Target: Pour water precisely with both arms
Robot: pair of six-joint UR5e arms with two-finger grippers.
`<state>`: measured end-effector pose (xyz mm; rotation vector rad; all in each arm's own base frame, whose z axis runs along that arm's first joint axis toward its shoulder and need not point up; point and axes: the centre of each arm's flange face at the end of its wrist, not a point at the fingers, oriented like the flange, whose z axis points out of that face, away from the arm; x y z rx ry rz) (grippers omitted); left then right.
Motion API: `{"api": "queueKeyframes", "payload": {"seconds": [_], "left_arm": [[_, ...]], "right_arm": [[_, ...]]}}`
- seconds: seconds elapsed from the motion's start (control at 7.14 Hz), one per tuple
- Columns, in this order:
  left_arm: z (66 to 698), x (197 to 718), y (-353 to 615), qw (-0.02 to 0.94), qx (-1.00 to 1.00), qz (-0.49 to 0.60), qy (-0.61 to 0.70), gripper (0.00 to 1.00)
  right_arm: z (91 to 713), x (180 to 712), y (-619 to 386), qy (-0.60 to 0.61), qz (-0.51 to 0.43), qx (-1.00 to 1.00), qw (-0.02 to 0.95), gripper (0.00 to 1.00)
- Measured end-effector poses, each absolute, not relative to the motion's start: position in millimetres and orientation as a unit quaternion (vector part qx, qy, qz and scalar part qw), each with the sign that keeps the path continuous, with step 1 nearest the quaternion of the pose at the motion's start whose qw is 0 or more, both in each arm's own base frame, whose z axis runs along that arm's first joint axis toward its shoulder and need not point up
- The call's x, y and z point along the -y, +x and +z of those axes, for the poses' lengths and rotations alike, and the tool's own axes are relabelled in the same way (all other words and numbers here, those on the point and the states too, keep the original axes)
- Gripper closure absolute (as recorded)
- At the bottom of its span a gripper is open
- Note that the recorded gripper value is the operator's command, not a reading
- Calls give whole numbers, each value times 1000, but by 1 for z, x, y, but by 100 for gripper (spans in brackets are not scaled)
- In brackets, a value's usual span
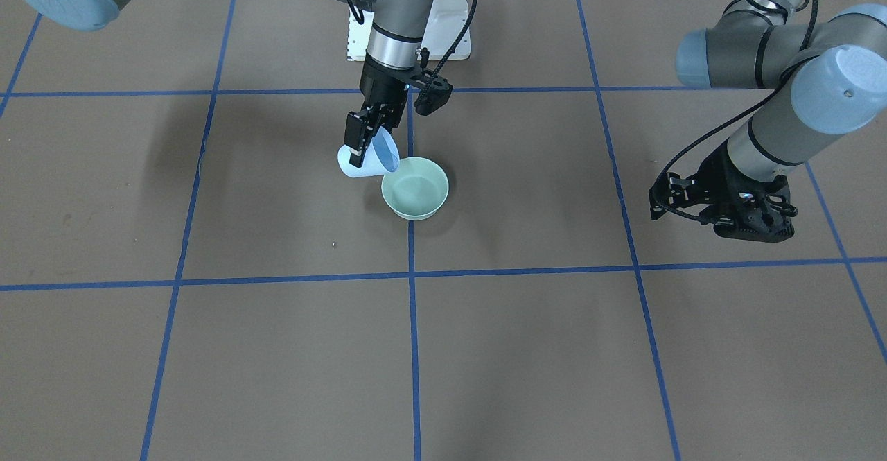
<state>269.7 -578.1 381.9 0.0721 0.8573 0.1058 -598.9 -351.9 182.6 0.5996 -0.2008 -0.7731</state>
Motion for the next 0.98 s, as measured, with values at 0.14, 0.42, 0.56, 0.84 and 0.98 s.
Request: {"api": "queueKeyframes", "payload": {"seconds": [0.14, 0.42, 0.56, 0.84, 0.98], "left_arm": [[382, 578, 270, 908, -415, 51, 35, 16], [384, 577, 269, 908, -415, 51, 34, 16], [385, 576, 268, 908, -415, 51, 33, 16], [387, 575, 268, 908, -414, 51, 33, 16], [387, 575, 268, 908, -414, 51, 33, 16]], "right_arm": [[182, 353, -603, 285, -372, 93, 879, 100], [176, 355, -609, 277, -385, 80, 877, 100], [174, 355, -610, 275, -394, 74, 874, 100], [172, 356, -613, 271, -406, 65, 870, 100], [171, 357, -614, 269, -413, 61, 868, 100]]}}
